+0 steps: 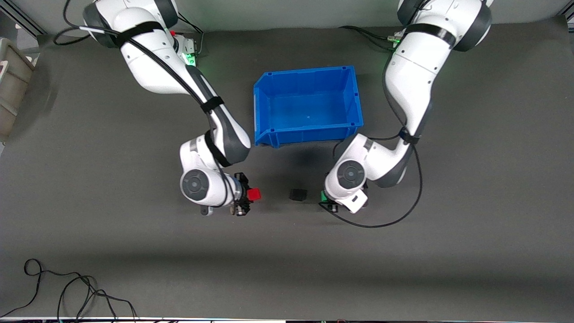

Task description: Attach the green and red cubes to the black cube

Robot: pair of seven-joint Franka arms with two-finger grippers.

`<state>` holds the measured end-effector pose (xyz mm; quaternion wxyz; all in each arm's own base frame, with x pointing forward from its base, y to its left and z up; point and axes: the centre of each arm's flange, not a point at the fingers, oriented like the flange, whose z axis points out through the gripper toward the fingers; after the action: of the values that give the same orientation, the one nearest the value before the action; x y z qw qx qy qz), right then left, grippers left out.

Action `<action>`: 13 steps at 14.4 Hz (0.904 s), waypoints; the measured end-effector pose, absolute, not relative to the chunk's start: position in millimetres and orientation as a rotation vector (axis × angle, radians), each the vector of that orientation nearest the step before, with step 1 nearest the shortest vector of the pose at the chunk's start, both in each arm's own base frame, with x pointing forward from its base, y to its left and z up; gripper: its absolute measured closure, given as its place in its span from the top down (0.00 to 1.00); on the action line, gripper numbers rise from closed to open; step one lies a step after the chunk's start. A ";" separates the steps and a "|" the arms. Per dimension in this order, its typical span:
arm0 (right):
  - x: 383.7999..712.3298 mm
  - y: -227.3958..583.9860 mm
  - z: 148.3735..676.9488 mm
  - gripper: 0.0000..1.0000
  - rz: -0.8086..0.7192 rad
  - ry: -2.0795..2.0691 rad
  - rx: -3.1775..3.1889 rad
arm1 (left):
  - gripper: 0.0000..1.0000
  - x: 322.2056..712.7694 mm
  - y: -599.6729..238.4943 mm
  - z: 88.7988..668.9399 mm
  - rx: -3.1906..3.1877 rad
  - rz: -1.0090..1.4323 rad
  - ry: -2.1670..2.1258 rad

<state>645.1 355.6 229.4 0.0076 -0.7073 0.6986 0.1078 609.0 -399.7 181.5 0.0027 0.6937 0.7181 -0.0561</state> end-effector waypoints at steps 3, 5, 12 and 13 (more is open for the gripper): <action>642.4 389.5 211.5 0.40 0.327 2.243 -2.157 | 0.40 608.6 -414.2 184.0 2.146 -0.173 2.259; 642.2 401.6 199.6 0.40 0.322 2.267 -2.134 | 0.40 607.3 -420.1 187.3 2.131 -0.171 2.265; 641.7 419.1 173.6 0.40 0.293 2.274 -2.056 | 0.40 600.2 -434.6 185.8 2.121 -0.172 2.270; 640.9 421.0 172.5 0.40 0.296 2.275 -2.050 | 0.40 602.2 -435.4 185.9 2.102 -0.170 2.274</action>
<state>640.9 421.0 172.5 0.0326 -0.6660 0.7390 0.0960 602.2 -435.4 185.9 0.0202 0.6777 0.7331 -0.0547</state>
